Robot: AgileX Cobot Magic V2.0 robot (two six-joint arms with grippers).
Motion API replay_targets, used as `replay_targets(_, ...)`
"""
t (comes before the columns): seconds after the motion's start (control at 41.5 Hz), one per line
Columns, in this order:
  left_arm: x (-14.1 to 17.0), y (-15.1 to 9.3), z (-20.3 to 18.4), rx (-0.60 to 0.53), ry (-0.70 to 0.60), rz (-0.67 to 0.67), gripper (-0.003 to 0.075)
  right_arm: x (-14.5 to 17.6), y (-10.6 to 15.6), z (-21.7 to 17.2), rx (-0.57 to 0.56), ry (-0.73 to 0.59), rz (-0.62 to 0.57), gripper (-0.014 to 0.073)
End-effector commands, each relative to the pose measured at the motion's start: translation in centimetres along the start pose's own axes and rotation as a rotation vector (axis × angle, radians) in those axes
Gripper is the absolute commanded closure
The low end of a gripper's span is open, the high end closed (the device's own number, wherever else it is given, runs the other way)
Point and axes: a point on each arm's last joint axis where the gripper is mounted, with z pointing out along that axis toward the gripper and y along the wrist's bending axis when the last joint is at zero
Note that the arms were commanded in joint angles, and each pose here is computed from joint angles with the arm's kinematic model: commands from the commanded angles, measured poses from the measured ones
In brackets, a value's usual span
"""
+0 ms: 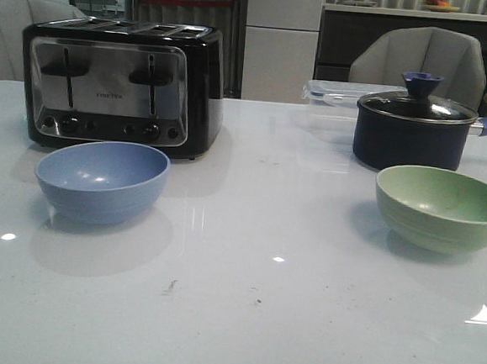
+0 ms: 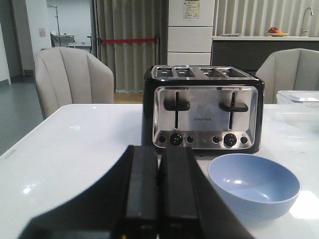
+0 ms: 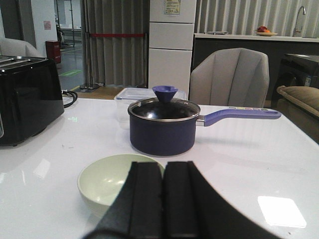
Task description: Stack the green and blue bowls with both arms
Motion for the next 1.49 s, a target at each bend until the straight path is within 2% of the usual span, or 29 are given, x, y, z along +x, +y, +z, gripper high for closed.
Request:
replay_targets(0.0, -0.7, 0.0, -0.2, -0.002, -0.101, -0.012, 0.0627, -1.0, -0.1, -0.2, 0.013, -0.110, -0.011, 0.0540)
replay_targets(0.481, -0.7, 0.0, -0.2, -0.002, -0.101, -0.012, 0.0627, -1.0, -0.1, -0.2, 0.013, -0.110, -0.011, 0.0540)
replay_targets(0.65, -1.4, 0.0, -0.3, -0.003, -0.165, -0.001, 0.0627, -1.3, -0.1, -0.2, 0.015, -0.136, -0.017, 0.0540)
replay_targets(0.794, -4.3, 0.0, -0.8, -0.003, -0.244, -0.001, 0.0627, -3.7, 0.0, -0.6, 0.013, -0.198, -0.016, 0.0540)
replay_targets(0.939, -9.1, 0.0, -1.8, -0.001, -0.266, 0.000, 0.0627, -8.0, 0.1, -1.2, 0.002, -0.237, -0.016, 0.0540)
replay_targets(1.059, -13.2, 0.0, -2.0, 0.000, -0.217, 0.000, 0.0627, -11.7, 0.3, -1.1, -0.005, -0.226, -0.020, 0.0540)
replay_targets(1.228, -17.4, 0.0, -0.4, 0.003, -0.056, -0.002, 0.0627, -14.9, 0.5, 1.0, -0.018, -0.085, -0.024, 0.0540)
replay_targets(1.348, -17.9, 0.0, 1.6, 0.005, 0.105, -0.002, 0.0627, -15.2, 0.6, 2.9, -0.031, 0.087, -0.025, 0.0540)
replay_targets(1.469, -16.8, 0.0, 4.0, 0.005, 0.237, -0.002, 0.0627, -13.7, 0.6, 5.2, -0.037, 0.260, -0.023, 0.0540)
